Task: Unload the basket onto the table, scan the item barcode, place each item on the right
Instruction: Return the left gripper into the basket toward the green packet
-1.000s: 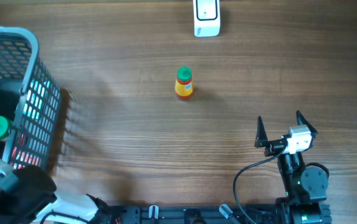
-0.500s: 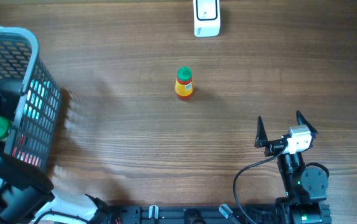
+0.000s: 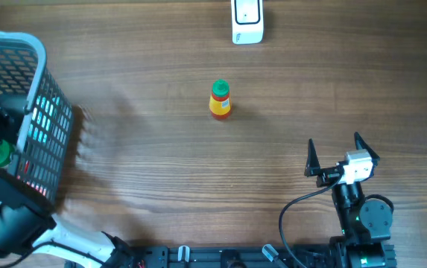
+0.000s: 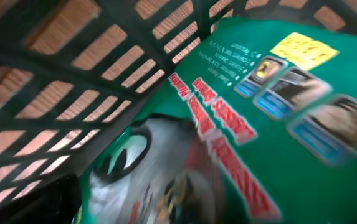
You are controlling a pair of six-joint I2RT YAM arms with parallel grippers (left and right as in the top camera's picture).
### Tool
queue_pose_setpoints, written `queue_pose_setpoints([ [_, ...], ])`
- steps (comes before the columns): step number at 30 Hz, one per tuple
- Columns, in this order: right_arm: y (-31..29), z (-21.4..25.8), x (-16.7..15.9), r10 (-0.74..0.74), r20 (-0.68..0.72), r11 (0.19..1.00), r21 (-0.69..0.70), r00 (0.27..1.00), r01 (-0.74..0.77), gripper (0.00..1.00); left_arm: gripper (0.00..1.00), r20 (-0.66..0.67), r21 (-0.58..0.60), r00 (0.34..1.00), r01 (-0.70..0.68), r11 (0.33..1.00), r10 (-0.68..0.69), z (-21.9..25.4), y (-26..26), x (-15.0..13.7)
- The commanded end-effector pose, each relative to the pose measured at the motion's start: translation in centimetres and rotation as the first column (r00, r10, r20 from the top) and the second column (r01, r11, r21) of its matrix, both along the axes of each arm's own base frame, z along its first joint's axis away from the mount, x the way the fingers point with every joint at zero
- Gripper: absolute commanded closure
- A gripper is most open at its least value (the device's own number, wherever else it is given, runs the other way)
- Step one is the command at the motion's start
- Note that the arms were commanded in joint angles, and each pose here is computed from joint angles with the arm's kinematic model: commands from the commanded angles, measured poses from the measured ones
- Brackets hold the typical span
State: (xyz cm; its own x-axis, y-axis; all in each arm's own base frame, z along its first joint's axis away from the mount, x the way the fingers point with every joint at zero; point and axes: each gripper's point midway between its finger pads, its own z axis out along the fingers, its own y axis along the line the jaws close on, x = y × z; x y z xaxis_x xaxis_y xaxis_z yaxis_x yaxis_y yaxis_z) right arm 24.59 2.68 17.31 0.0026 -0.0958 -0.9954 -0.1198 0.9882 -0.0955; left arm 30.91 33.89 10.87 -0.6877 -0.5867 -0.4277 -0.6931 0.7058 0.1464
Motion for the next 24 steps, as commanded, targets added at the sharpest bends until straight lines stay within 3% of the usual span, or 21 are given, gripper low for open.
queue_pose_setpoints([
  [1, 0.3, 0.2, -0.1, 0.015, 0.009, 1.000, -0.008, 1.000, -0.015, 0.00, 0.20, -0.020, -0.038, 1.000, 0.016, 0.999, -0.016, -2.1, -0.1, 0.0],
  [2, 0.2, 0.1, -0.1, 0.014, 0.009, 1.000, -0.008, 1.000, -0.014, 0.00, 0.33, -0.016, -0.035, 1.000, 0.016, 0.999, -0.017, -2.0, 0.0, 0.1],
  [3, 0.2, 0.1, -0.1, 0.014, 0.009, 1.000, -0.008, 1.000, -0.014, 0.00, 0.52, -0.008, -0.025, 1.000, 0.016, 1.000, -0.016, -1.9, 0.2, 0.3],
  [5, 0.2, 0.2, -0.1, 0.014, 0.009, 1.000, -0.008, 1.000, -0.014, 0.00, 0.72, 0.006, -0.012, 1.000, 0.013, 1.000, -0.013, -1.3, 0.4, 0.4],
  [6, 0.2, 0.2, -0.1, 0.014, 0.009, 1.000, -0.008, 1.000, -0.014, 0.00, 0.88, 0.017, -0.001, 1.000, 0.013, 1.000, -0.013, -0.6, 0.4, 0.5],
  [7, 0.2, 0.1, -0.1, 0.014, 0.009, 1.000, -0.008, 1.000, -0.014, 0.00, 0.96, 0.033, 0.008, 0.999, 0.004, 1.000, -0.004, 0.2, 0.4, 0.5],
  [13, 0.2, 0.1, -0.1, 0.014, 0.009, 1.000, -0.008, 1.000, -0.014, 0.00, 0.96, 0.253, 0.135, 0.966, -0.098, 0.986, 0.062, 10.7, 0.3, 0.3],
  [19, 0.2, 0.2, -0.1, 0.014, 0.009, 1.000, -0.008, 1.000, -0.014, 0.00, 0.96, 0.537, 0.276, 0.843, -0.219, 0.936, 0.039, 24.5, -3.2, -3.2],
  [21, 0.2, 0.2, -0.1, 0.014, 0.009, 1.000, -0.008, 1.000, -0.014, 0.00, 0.96, 0.657, 0.262, 0.751, -0.299, 0.918, 0.057, 28.8, -5.3, -5.2],
  [24, 0.2, 0.2, -0.1, 0.014, 0.009, 1.000, -0.008, 1.000, -0.014, 0.00, 0.96, 0.847, 0.127, 0.524, -0.362, 0.923, 0.089, 34.3, -9.4, -7.6],
])
